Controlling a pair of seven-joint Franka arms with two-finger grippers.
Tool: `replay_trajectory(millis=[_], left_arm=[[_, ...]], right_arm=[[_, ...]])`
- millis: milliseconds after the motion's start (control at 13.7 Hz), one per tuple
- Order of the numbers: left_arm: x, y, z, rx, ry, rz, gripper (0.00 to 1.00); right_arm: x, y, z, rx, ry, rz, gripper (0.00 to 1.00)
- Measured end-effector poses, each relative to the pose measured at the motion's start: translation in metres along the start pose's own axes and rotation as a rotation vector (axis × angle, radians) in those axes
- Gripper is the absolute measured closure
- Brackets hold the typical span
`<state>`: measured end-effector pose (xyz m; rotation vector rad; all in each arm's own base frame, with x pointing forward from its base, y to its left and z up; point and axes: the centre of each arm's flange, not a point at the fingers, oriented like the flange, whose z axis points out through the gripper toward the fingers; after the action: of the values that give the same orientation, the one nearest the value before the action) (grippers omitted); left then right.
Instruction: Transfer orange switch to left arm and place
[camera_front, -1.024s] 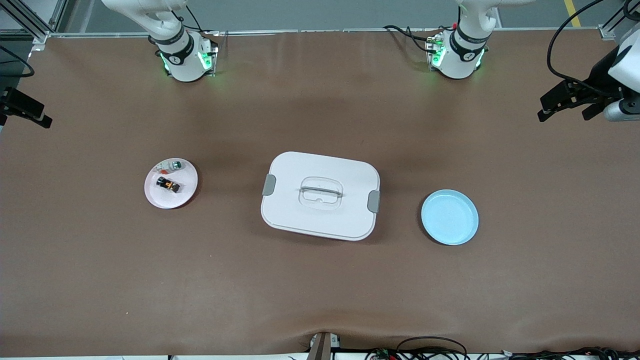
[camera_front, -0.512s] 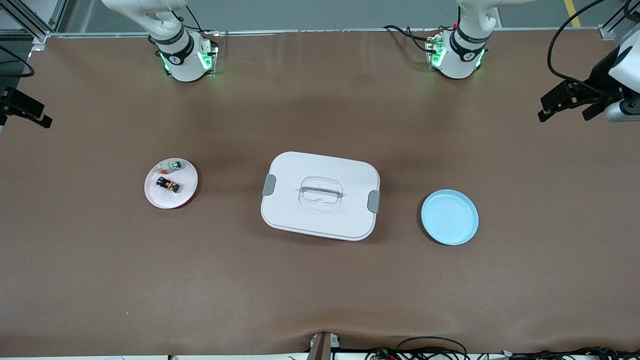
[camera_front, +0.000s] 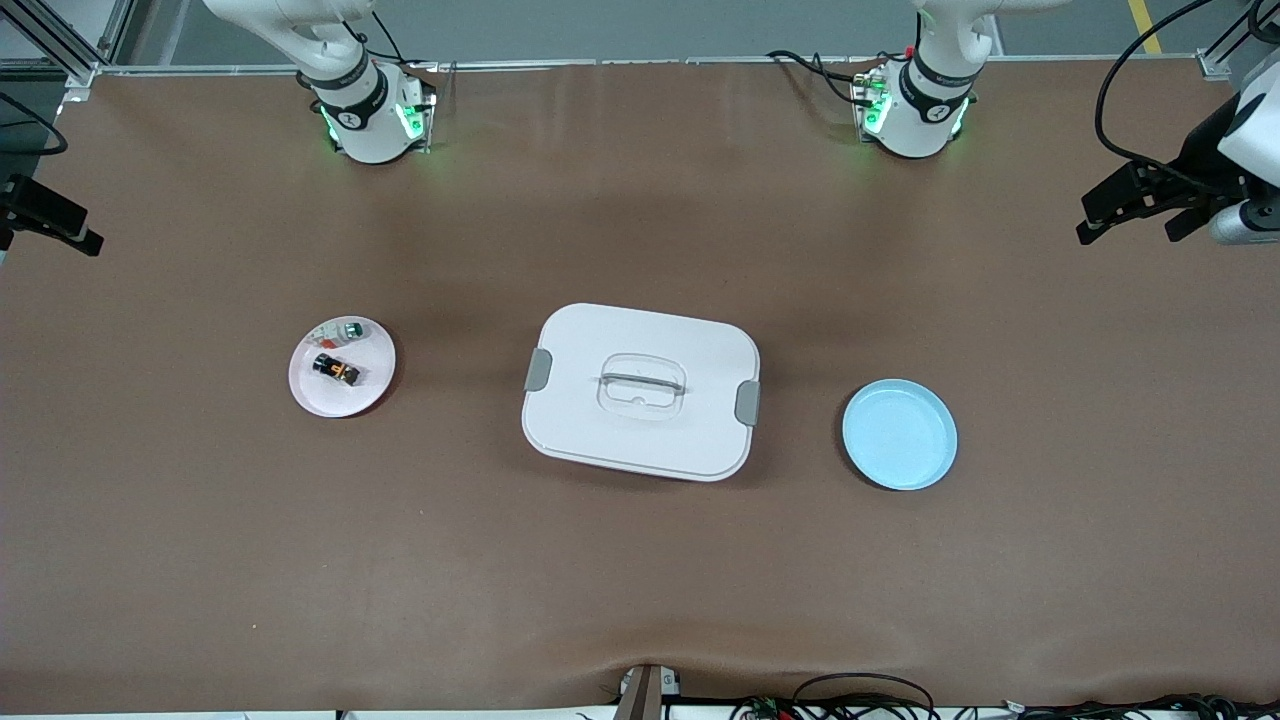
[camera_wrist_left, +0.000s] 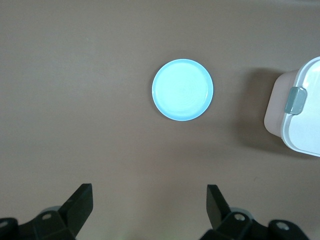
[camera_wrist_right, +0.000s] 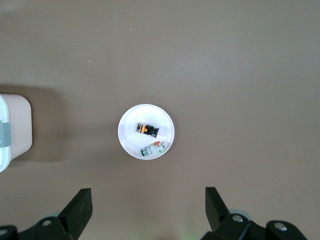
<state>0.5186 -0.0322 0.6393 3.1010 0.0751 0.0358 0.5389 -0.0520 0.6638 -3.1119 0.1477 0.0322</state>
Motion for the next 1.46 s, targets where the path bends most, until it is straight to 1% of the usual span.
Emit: replay_trajectory(millis=[1317,1463], left_arm=[[0.0006,0.0001,-0.004,-0.001,0.009,0.011,0.0],[0.0007,-0.0002,-0.004,-0.001,0.009,0.024,0.0]], right_arm=[[0.0001,-0.0001,0.0004,0.001,-0.001,0.007,0.0],[0.0027,-0.0003,0.0053,0.0,-0.01,0.009,0.0]])
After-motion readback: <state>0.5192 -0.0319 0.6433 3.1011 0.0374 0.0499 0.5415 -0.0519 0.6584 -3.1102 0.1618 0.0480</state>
